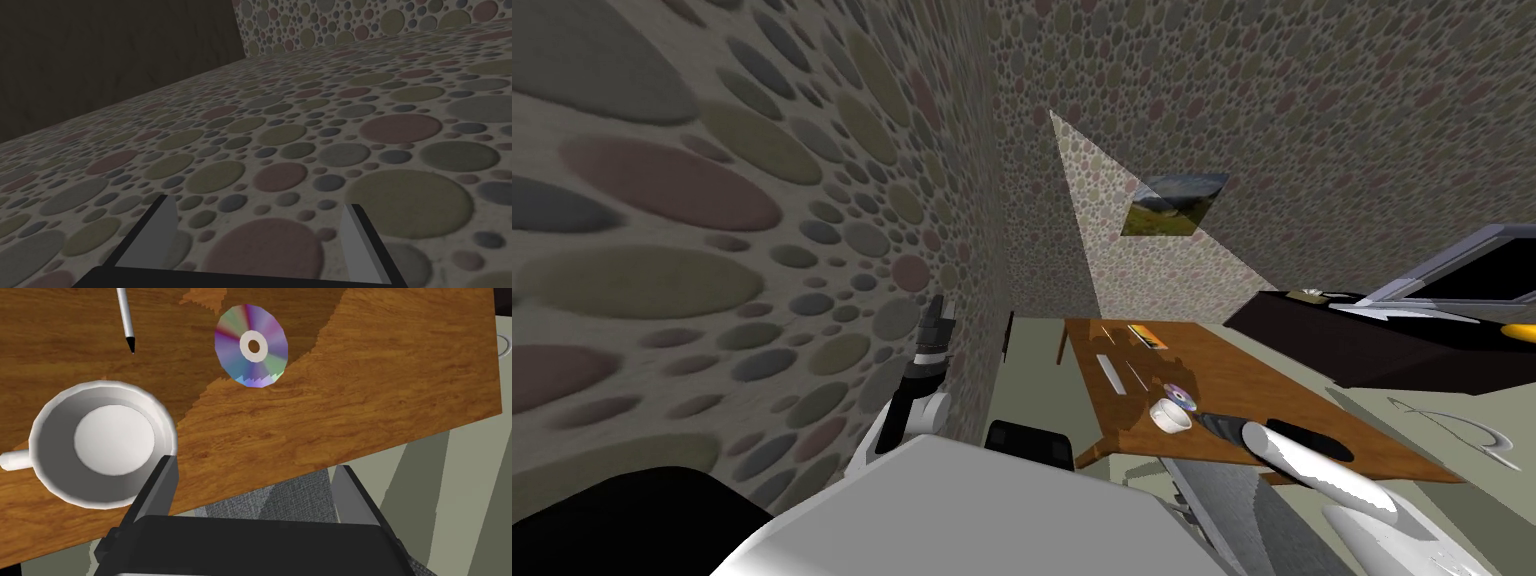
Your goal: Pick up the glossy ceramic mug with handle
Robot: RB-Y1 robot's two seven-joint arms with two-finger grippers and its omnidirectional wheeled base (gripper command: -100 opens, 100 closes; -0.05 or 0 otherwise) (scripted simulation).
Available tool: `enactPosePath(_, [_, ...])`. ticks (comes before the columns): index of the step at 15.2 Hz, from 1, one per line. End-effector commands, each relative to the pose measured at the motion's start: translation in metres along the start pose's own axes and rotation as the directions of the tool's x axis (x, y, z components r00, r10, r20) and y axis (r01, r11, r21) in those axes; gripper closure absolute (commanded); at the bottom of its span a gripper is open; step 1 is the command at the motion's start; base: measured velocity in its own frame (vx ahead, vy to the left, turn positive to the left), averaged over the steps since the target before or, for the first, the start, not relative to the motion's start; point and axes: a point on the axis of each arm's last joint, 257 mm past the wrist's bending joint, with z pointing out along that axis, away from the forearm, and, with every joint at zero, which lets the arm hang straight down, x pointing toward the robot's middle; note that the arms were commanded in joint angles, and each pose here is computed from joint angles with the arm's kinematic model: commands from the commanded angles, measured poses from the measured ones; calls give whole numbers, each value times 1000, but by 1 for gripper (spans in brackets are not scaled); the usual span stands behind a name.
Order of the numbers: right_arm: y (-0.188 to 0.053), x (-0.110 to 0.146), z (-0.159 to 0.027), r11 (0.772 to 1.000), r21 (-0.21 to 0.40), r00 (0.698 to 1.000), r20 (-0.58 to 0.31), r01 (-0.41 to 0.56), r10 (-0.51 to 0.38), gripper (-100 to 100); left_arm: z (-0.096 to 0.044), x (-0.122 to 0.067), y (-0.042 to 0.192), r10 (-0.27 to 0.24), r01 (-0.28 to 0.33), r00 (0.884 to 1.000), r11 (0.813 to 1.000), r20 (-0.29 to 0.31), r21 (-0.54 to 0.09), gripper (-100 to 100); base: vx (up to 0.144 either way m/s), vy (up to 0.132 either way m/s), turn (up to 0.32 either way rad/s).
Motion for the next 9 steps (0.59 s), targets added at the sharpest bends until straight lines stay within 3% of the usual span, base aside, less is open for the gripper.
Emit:
enactPosePath(1, [-3, -13, 2, 999, 20, 999, 41, -35, 34, -100, 0, 0, 0, 0, 0, 1000, 1000, 0, 0, 0, 73, 28, -6])
enactPosePath(2, [-2, -14, 2, 993, 39, 992, 64, -107, 104, -100, 0, 0, 0, 0, 0, 1000, 1000, 0, 0, 0, 101, 16, -18])
enactPosePath(4, [-5, -30, 3, 992, 46, 988, 101, -118, 113, -100, 0, 0, 0, 0, 0, 1000, 1000, 0, 0, 0, 93, 19, -5])
enactPosePath(5, [-5, -35, 3, 980, 63, 974, 136, -191, 182, -100, 0, 0, 0, 0, 0, 1000, 1000, 0, 0, 0, 99, 10, -17])
enactPosePath(7, [-8, -45, 3, 978, 67, 969, 161, -199, 186, -100, 0, 0, 0, 0, 0, 1000, 1000, 0, 0, 0, 95, 18, -10])
enactPosePath(8, [-10, -47, 2, 961, 83, 951, 191, -263, 244, -100, 0, 0, 0, 0, 0, 1000, 1000, 0, 0, 0, 78, 17, -23])
enactPosePath(9, [-12, -57, 2, 958, 83, 944, 214, -273, 250, -100, 0, 0, 0, 0, 0, 1000, 1000, 0, 0, 0, 84, 13, -19])
